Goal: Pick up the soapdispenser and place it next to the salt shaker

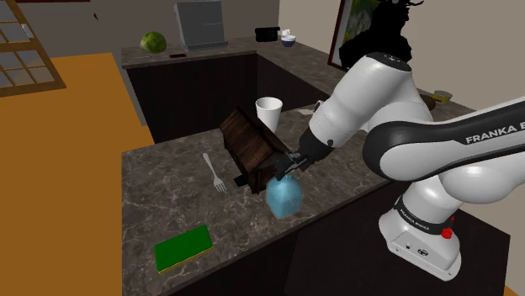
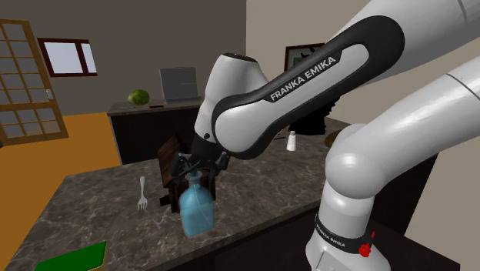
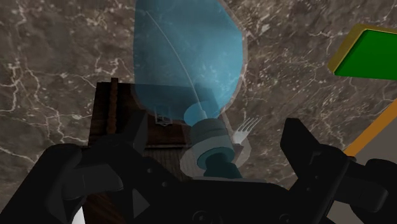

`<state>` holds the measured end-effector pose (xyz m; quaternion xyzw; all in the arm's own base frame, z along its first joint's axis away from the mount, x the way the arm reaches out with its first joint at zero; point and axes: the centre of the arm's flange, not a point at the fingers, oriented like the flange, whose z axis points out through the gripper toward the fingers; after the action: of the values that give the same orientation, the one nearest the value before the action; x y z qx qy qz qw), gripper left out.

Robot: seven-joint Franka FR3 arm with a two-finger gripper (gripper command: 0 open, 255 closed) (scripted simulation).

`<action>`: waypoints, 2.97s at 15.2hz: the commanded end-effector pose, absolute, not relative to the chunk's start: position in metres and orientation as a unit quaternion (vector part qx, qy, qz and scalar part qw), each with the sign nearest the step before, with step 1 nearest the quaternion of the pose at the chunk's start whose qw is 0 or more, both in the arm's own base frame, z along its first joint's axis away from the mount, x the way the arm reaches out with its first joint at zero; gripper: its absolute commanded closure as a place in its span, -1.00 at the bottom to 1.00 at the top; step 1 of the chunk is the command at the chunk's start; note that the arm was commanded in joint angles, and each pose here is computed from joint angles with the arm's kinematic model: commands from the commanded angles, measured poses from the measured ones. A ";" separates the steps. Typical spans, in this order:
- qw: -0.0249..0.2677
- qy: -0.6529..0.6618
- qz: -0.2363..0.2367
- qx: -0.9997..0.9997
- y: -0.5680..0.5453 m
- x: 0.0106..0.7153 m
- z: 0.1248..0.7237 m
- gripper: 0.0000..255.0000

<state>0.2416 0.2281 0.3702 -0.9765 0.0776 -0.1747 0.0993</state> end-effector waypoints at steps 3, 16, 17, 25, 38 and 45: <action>0.099 0.078 -0.175 -0.977 0.228 0.242 0.370 1.00; 0.099 0.078 -0.175 -0.977 0.228 0.242 0.402 1.00; 0.099 0.078 -0.175 -0.977 0.228 0.242 0.407 1.00; 0.099 0.078 -0.175 -0.977 0.228 0.242 0.449 1.00; 0.099 0.078 -0.175 -0.977 0.228 0.242 0.518 1.00; 0.099 0.078 -0.175 -0.977 0.228 0.242 0.555 1.00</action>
<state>0.2400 0.2279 0.5479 -0.9766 0.0775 -0.1745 0.0993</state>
